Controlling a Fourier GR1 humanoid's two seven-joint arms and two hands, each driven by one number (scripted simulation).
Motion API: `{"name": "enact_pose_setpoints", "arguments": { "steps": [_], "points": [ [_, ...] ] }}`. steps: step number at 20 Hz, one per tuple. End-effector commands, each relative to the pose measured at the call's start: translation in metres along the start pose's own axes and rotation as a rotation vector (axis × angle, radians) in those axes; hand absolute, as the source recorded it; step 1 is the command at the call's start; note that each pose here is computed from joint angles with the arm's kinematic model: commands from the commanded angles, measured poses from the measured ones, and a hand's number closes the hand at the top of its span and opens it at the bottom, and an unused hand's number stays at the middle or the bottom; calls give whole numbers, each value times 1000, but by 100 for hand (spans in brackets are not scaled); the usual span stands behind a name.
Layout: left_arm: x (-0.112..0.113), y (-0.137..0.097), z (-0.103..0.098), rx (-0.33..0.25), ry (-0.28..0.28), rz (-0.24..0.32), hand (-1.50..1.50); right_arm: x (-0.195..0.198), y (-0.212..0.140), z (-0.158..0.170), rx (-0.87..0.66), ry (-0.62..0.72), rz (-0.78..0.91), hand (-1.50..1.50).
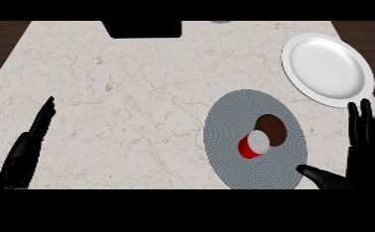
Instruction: Pick the cupcake from the placemat and place it in the plate
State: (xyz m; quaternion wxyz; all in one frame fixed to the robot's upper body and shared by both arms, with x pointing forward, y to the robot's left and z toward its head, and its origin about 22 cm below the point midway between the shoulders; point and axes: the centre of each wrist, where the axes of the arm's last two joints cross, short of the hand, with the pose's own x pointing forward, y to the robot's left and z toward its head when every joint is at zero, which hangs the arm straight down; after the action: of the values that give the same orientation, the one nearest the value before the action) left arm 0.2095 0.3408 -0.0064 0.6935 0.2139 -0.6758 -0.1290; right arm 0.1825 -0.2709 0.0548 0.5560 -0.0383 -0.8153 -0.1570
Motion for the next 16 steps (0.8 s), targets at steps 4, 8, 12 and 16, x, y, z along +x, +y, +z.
{"name": "enact_pose_setpoints", "arguments": {
  "steps": [4, 8, 12, 16],
  "points": [
    [13, 3, -5, 29, -18, 6, 0, 38, -39, -3, 238, 180, 336, -150],
    [-4, -4, 0, -9, 2, 0, 0, 47, -46, -17, 304, 291, 506, -150],
    [-1, -2, -9, -7, 2, 10, 0, 52, -39, -33, 346, 392, 576, -150],
    [2, -13, -3, -12, -15, -6, 0, 43, -26, -54, 434, 495, 629, -150]
  ]
}}
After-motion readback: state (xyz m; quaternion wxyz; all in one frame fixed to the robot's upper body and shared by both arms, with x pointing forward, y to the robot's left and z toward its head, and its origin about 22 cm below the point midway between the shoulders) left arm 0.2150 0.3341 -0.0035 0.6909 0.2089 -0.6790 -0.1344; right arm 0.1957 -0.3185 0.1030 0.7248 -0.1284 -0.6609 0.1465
